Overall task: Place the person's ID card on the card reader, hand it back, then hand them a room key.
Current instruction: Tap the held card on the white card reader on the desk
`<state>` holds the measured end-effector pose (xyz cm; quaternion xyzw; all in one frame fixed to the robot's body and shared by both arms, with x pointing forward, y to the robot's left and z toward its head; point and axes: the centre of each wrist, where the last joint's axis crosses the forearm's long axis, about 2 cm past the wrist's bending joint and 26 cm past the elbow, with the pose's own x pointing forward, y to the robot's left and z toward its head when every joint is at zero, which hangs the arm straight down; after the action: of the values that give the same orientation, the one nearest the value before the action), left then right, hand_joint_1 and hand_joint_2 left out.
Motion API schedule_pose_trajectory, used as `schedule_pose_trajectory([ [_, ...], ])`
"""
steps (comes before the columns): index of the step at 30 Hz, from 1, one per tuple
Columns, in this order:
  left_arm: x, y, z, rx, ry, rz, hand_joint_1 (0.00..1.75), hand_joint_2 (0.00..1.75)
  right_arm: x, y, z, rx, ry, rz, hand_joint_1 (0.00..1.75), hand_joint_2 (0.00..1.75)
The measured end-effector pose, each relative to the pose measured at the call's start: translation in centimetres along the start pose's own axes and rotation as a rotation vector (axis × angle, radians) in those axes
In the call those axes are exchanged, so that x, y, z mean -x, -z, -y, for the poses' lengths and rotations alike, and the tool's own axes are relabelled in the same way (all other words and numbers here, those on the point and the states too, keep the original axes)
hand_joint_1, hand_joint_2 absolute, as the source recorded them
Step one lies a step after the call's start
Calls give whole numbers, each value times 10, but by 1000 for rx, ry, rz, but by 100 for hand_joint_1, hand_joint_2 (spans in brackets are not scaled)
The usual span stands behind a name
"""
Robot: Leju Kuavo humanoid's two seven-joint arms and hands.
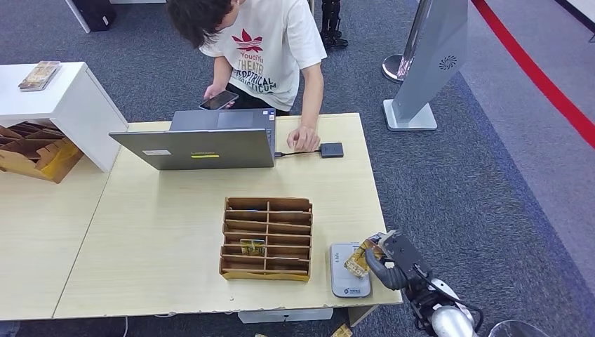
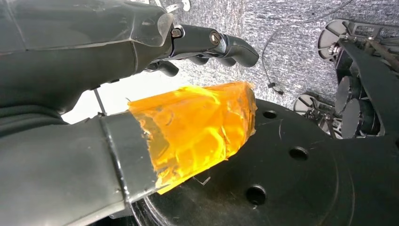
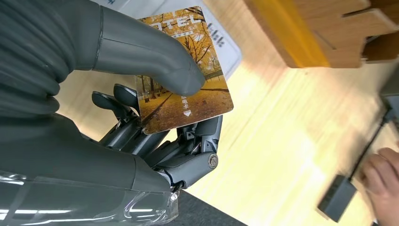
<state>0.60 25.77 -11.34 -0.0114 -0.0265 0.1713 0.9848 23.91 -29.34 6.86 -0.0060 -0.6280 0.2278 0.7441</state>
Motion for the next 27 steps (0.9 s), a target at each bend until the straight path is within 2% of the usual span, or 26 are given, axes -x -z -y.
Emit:
schedule_pose_trajectory([
  [11,0,0,1,1,0,-6,0,0,13,-9,-9,-25,-52,-58,175,175],
  [27,1,0,1,-2,1,-13,0,0,19,-17,-18,-46,-57,-80,175,175],
])
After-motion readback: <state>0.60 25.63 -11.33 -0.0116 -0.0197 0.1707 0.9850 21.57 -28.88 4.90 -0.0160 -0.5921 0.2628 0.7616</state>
